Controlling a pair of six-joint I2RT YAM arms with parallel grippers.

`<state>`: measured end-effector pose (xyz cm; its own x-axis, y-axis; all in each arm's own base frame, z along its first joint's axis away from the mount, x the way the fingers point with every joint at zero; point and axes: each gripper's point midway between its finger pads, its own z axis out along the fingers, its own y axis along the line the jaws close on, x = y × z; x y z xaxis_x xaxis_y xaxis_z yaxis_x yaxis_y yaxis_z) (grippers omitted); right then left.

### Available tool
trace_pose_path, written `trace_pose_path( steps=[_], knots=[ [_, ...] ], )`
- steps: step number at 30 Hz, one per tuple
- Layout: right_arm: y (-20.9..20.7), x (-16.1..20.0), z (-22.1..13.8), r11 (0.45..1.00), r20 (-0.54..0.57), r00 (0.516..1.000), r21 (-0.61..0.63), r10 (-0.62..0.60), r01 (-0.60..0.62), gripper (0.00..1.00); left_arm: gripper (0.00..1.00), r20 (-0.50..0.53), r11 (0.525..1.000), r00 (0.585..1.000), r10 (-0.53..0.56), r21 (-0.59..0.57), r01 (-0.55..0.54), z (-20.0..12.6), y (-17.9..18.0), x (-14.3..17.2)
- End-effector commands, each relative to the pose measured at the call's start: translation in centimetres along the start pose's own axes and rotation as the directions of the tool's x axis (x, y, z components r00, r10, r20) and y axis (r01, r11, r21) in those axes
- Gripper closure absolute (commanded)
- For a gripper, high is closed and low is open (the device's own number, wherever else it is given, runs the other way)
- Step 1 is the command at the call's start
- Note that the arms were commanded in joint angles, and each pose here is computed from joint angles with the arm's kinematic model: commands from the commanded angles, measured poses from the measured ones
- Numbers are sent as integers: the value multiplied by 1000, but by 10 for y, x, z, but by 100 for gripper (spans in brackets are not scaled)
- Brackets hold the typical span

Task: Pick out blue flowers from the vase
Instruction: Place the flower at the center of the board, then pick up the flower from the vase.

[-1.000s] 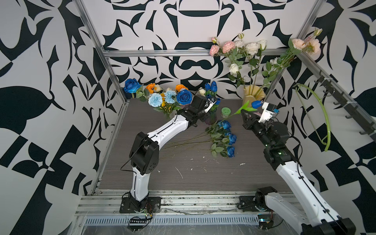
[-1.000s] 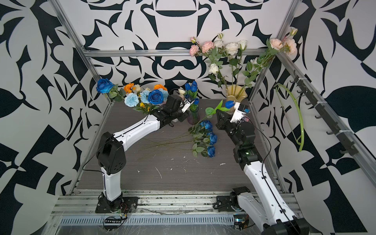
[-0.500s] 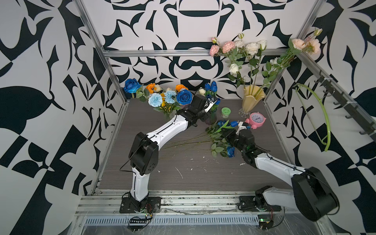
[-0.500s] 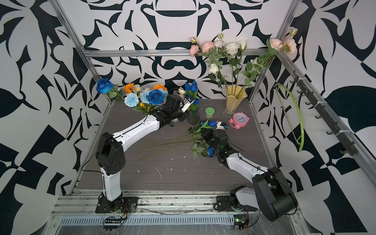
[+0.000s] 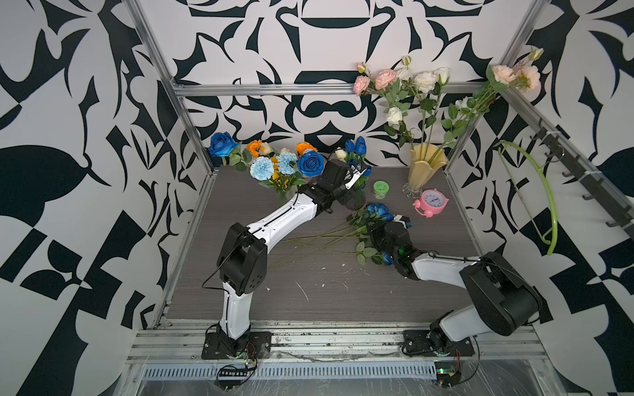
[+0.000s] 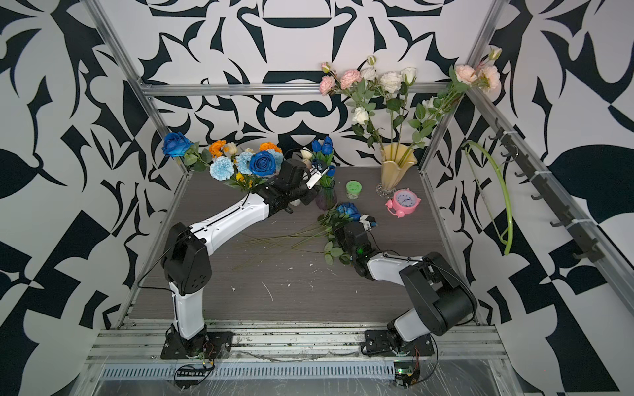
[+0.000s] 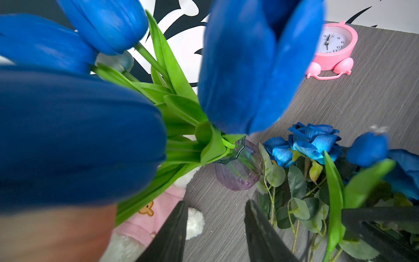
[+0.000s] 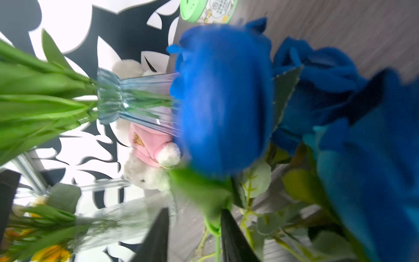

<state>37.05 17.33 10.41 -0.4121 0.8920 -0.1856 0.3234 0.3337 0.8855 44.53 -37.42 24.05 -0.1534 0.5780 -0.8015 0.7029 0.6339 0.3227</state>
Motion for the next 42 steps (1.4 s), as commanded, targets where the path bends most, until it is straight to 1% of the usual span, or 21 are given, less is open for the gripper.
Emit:
trace_pose_path(
  steps=[1, 3, 5, 7, 9, 11, 13, 14, 15, 17, 19, 20, 21, 22, 24, 25, 29, 33, 39, 42],
  knots=[
    [26, -6, -6, 1000, 34, 999, -26, -2, 3, 50, 55, 43, 1000, 999, -2, -9, 2, -12, 7, -14],
    [29, -8, -12, 999, 31, 999, 7, -39, 39, 43, 54, 44, 1000, 999, -2, -10, 2, -12, 7, -15],
    [36, -8, -20, 996, 22, 996, 27, -90, 90, 40, 54, 45, 1000, 999, -1, -10, 1, -12, 6, -15],
    [38, -9, -30, 983, 4, 986, 75, -169, 168, 37, 55, 45, 1000, 999, -1, -12, 2, -12, 7, -15],
    [34, -11, -39, 958, -19, 966, 126, -257, 257, 36, 55, 45, 1000, 999, -2, -10, 2, -12, 6, -15],
    [26, -22, -47, 929, 22, 940, 162, -339, 332, 36, 55, 44, 1000, 999, -2, -11, 2, -11, 7, -14],
    [32, -27, -54, 905, 50, 908, 124, -415, 407, 36, 55, 43, 1000, 999, -3, -13, 3, -11, 7, -14],
    [41, -30, -57, 882, 64, 882, 108, -467, 459, 37, 55, 41, 1000, 999, -4, -11, 4, -11, 6, -14],
    [54, -32, -60, 838, 75, 836, 92, -544, 537, 37, 55, 40, 1000, 999, -8, -10, 8, -11, 6, -13],
    [82, -34, -63, 729, 95, 723, 50, -684, 683, 38, 55, 43, 1000, 999, -13, -6, 14, -12, 6, -14],
    [108, -32, -62, 582, 141, 576, 6, -806, 813, 38, 55, 45, 1000, 999, -18, -3, 18, -13, 6, -15],
    [117, -33, -62, 529, 160, 523, -5, -837, 849, 39, 55, 42, 1000, 999, -20, 1, 20, -12, 5, -15],
    [128, -27, -62, 457, 186, 458, -50, -869, 888, 40, 55, 39, 1000, 999, -21, 4, 21, -13, 5, -15],
    [137, -24, -61, 401, 208, 409, -80, -888, 912, 40, 55, 34, 1000, 999, -24, 4, 24, -13, 5, -14],
    [149, -22, -59, 326, 247, 348, -125, -904, 937, 40, 55, 31, 1000, 999, -25, 4, 25, -13, 5, -13],
    [153, -24, -57, 308, 262, 335, -140, -905, 941, 41, 55, 31, 1000, 999, -25, 2, 25, -12, 5, -12],
    [170, -45, -52, 295, 340, 346, -193, -875, 936, 41, 54, 26, 1000, 999, -24, -3, 24, -13, 6, -12],
    [187, -61, -42, 269, 374, 332, -212, -866, 940, 42, 54, 29, 1000, 999, -19, -5, 19, -14, 7, -14],
    [201, -72, -22, 275, 375, 387, -317, -842, 907, 45, 54, 25, 1000, 1000, -19, -17, 19, -11, 9, -13],
    [203, -74, -12, 277, 360, 401, -349, -842, 895, 48, 54, 27, 999, 999, -27, -18, 27, -11, 12, -14]
  ],
)
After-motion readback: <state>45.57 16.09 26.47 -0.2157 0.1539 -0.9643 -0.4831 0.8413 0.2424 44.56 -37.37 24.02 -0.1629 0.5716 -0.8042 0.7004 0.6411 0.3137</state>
